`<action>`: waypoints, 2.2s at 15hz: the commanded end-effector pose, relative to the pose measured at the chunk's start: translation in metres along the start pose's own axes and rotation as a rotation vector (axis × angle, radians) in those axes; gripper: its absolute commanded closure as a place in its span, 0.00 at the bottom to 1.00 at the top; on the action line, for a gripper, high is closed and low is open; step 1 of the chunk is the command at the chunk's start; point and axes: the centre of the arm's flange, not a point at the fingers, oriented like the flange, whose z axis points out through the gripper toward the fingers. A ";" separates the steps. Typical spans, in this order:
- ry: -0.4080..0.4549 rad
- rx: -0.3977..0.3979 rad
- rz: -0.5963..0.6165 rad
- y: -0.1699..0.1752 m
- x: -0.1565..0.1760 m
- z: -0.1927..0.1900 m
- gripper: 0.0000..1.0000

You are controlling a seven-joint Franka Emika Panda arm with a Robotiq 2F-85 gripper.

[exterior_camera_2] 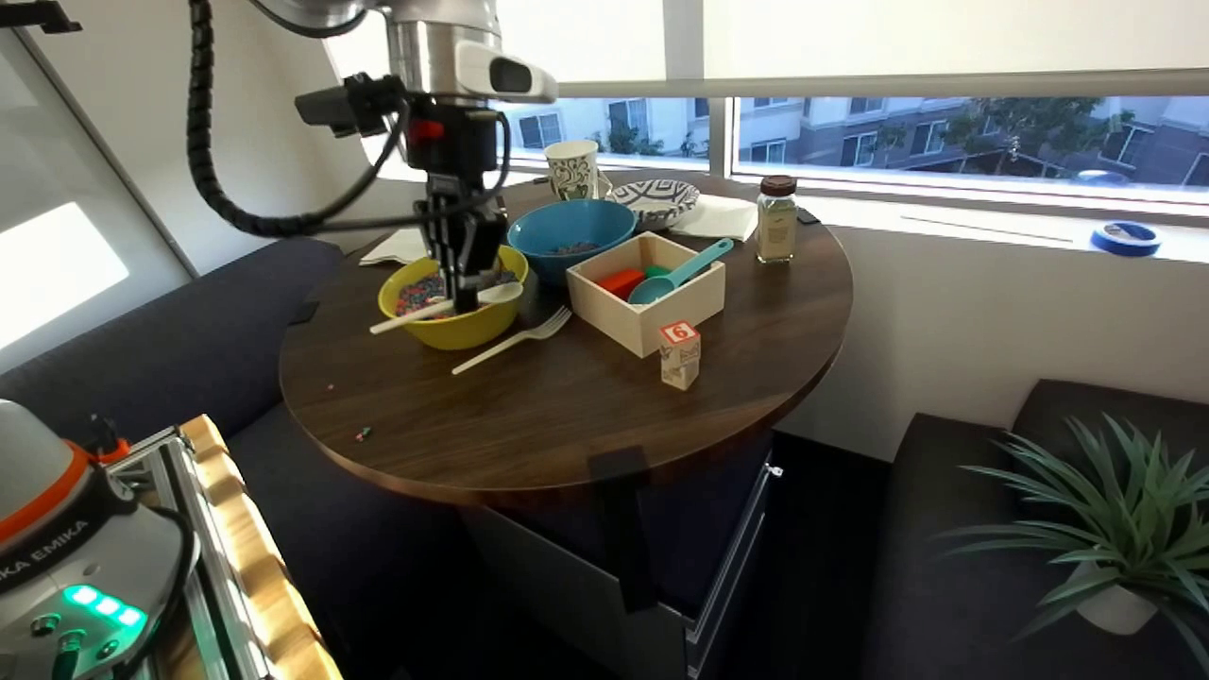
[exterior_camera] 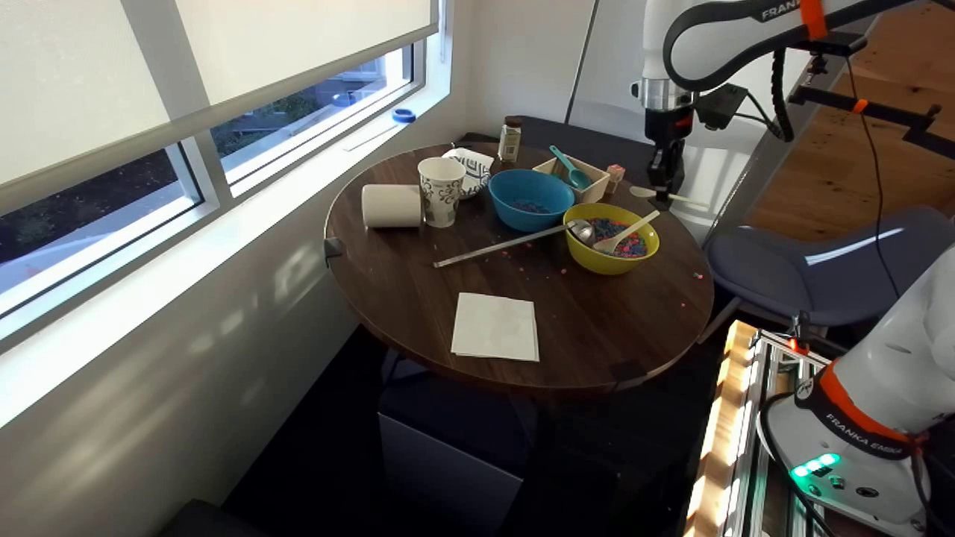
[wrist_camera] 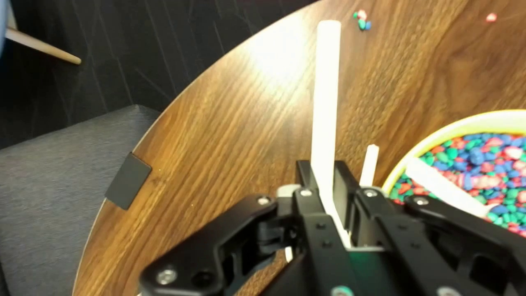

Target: Use the white spoon to place some cereal from the yellow bowl into the blue bowl.

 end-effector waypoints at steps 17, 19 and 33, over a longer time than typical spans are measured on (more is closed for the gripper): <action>-0.344 -0.201 -0.573 -0.064 0.039 -0.025 0.96; -0.321 -0.153 -0.610 -0.067 0.046 -0.021 0.96; -0.383 -0.129 -0.671 -0.073 0.079 0.001 0.96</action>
